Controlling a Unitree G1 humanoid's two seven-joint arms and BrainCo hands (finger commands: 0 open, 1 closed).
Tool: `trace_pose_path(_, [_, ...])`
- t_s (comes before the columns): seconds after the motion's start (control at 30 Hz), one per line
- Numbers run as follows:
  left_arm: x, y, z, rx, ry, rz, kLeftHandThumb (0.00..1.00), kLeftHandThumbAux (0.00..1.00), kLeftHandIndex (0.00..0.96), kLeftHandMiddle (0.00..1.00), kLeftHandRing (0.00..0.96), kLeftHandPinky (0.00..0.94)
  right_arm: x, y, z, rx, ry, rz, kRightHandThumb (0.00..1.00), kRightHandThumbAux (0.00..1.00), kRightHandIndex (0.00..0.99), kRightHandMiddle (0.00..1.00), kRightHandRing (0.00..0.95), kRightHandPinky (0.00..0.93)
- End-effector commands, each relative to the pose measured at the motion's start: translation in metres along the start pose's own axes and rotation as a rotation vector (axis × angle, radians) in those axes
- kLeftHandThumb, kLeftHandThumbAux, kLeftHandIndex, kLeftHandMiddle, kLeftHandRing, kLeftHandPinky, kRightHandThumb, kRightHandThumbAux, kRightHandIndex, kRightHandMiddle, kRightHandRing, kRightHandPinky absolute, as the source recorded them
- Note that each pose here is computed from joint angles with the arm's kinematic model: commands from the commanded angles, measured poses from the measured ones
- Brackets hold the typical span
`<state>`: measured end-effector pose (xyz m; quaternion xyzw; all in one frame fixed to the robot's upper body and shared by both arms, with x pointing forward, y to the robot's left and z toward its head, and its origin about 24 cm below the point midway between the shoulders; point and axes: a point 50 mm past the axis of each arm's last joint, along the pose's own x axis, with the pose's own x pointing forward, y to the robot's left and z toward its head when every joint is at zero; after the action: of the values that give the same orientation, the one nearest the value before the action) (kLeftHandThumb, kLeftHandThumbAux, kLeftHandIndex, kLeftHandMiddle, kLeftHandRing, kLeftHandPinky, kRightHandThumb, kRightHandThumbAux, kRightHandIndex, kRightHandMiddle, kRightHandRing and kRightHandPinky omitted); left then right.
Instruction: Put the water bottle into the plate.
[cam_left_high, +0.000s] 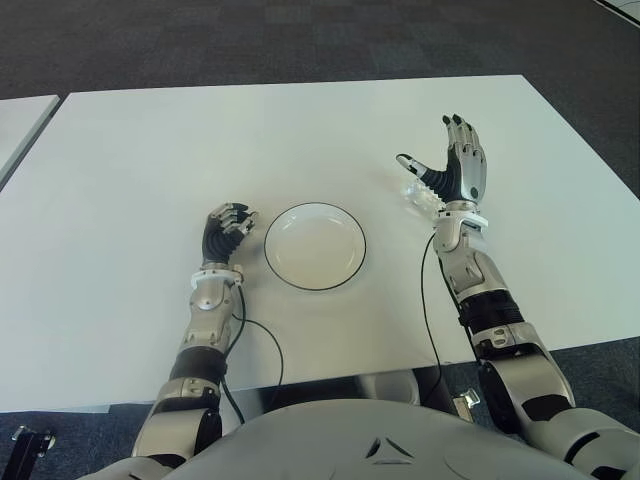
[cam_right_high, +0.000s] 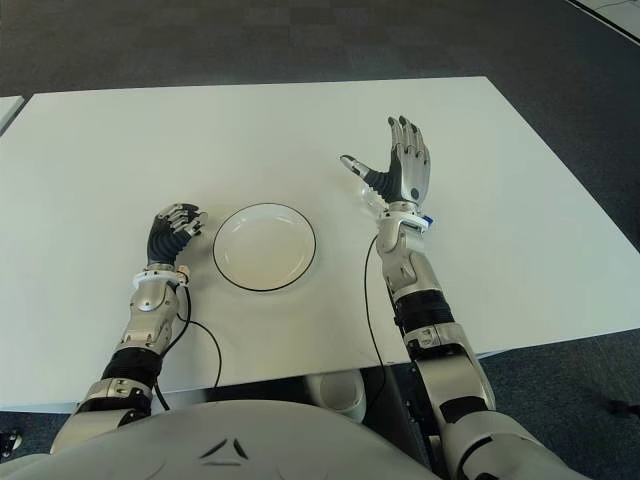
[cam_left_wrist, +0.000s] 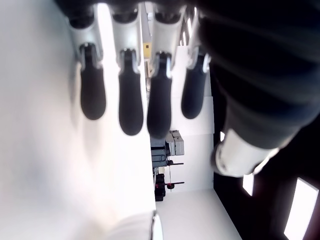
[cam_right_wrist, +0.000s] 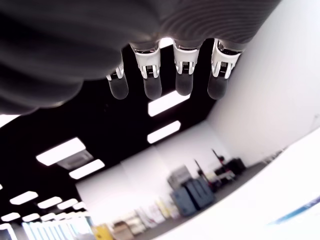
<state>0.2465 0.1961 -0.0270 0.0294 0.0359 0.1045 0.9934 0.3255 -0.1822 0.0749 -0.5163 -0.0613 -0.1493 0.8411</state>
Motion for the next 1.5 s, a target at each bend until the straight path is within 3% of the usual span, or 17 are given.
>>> trace_pose_path(0.03, [-0.004, -0.001, -0.006, -0.001, 0.027, 0.003, 0.706, 0.718, 0.430, 0.533, 0.528, 0.523, 0.002, 0.003, -0.005, -0.065, 0.092, 0.108, 0.596, 0.187, 0.000, 0.000, 0.000, 0.000])
trace_pose_path(0.2, [-0.004, 0.000, -0.006, -0.001, 0.035, 0.006, 0.706, 0.719, 0.430, 0.530, 0.525, 0.519, 0.005, 0.007, -0.008, -0.112, 0.178, 0.169, 0.598, 0.184, 0.000, 0.000, 0.000, 0.000])
trace_pose_path(0.47, [-0.005, 0.000, -0.006, -0.004, 0.025, 0.004, 0.706, 0.719, 0.430, 0.529, 0.524, 0.520, 0.009, 0.026, -0.023, -0.213, 0.259, 0.259, 0.618, 0.183, 0.000, 0.000, 0.000, 0.000])
trace_pose_path(0.93, [-0.004, 0.002, -0.005, 0.005, 0.039, 0.010, 0.706, 0.719, 0.429, 0.523, 0.520, 0.518, 0.008, 0.047, -0.035, -0.251, 0.408, 0.435, 0.598, 0.138, 0.000, 0.000, 0.000, 0.000])
trace_pose_path(1.23, [-0.004, 0.004, -0.003, -0.011, 0.042, 0.020, 0.708, 0.718, 0.430, 0.530, 0.524, 0.522, 0.005, 0.056, -0.044, -0.301, 0.483, 0.590, 0.533, 0.189, 0.000, 0.000, 0.000, 0.000])
trace_pose_path(1.5, [-0.003, 0.006, -0.002, -0.011, 0.048, 0.024, 0.708, 0.718, 0.431, 0.538, 0.530, 0.524, 0.002, 0.058, -0.046, -0.324, 0.501, 0.651, 0.465, 0.263, 0.000, 0.000, 0.000, 0.035])
